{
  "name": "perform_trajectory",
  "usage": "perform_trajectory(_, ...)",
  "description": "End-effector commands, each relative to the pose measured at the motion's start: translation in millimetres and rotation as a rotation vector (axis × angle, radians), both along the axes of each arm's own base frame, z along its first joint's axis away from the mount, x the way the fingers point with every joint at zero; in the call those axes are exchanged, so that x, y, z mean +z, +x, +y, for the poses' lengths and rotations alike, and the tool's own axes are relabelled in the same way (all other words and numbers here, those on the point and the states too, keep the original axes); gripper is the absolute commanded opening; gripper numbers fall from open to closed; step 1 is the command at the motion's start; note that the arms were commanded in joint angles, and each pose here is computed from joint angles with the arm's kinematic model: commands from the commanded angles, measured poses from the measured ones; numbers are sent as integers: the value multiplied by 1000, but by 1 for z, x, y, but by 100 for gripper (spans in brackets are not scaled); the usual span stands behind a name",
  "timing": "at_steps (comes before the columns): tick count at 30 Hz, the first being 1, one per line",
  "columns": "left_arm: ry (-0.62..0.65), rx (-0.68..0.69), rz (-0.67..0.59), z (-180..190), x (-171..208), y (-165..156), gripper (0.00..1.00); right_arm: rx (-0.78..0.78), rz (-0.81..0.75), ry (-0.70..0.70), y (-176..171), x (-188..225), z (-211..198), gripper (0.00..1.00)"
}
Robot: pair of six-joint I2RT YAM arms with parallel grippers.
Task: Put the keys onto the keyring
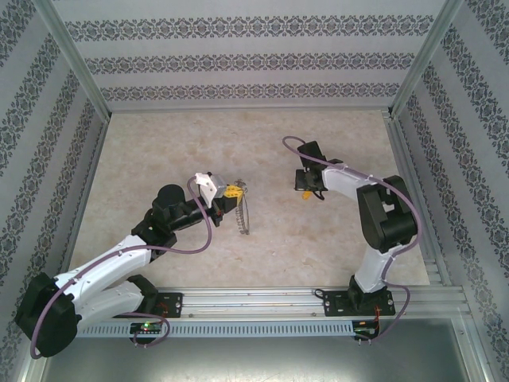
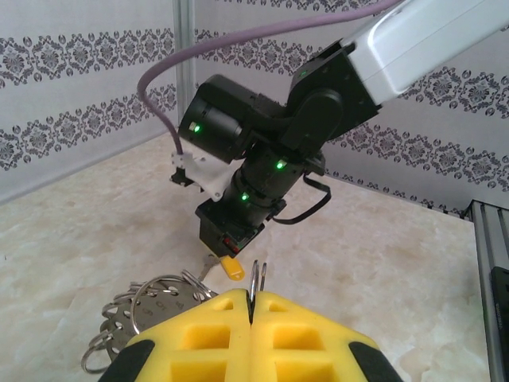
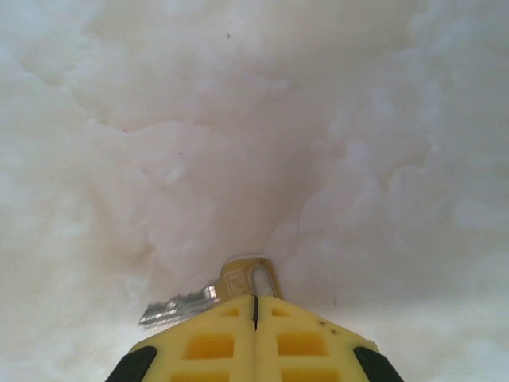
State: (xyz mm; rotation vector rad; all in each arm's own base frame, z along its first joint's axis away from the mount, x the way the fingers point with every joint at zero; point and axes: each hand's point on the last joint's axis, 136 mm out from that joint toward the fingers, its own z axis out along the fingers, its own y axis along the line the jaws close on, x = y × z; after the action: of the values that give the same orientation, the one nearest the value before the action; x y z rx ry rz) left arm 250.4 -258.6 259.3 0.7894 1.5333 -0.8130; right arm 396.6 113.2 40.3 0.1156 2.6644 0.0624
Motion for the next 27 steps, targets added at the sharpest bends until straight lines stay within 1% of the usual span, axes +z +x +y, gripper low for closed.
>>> perform_trajectory(1,-66,-32,-64,-3,24,-9,0,25,-67,74,-5,31,15,0)
perform_trajectory(3,-66,-34,-62,-4,23,-9,0,36,-89,96,-7,40,19,0)
perform_trajectory(5,-67,-34,-61,-4,23,-9,0,41,-92,87,-8,42,19,0)
perform_trajectory(6,-67,-34,-61,-4,23,-9,0,44,-85,68,-8,40,16,8)
perform_trajectory(7,-68,-34,-59,-4,23,-9,0,48,-76,51,-8,37,14,23)
perform_trajectory(8,-70,-35,-60,-4,24,-9,0,51,-62,30,-8,34,12,33)
perform_trajectory(10,-72,-37,-60,-4,24,-10,0,67,-35,-1,-8,26,10,39)
perform_trajectory(13,-76,-38,-60,-4,26,-11,0,92,-1,-43,-7,16,7,41)
perform_trajectory(17,-75,-40,-60,-4,26,-11,0,122,42,-92,-7,4,4,41)
perform_trajectory(27,-77,-40,-68,-4,28,-11,0,119,86,-105,-2,-2,2,41)
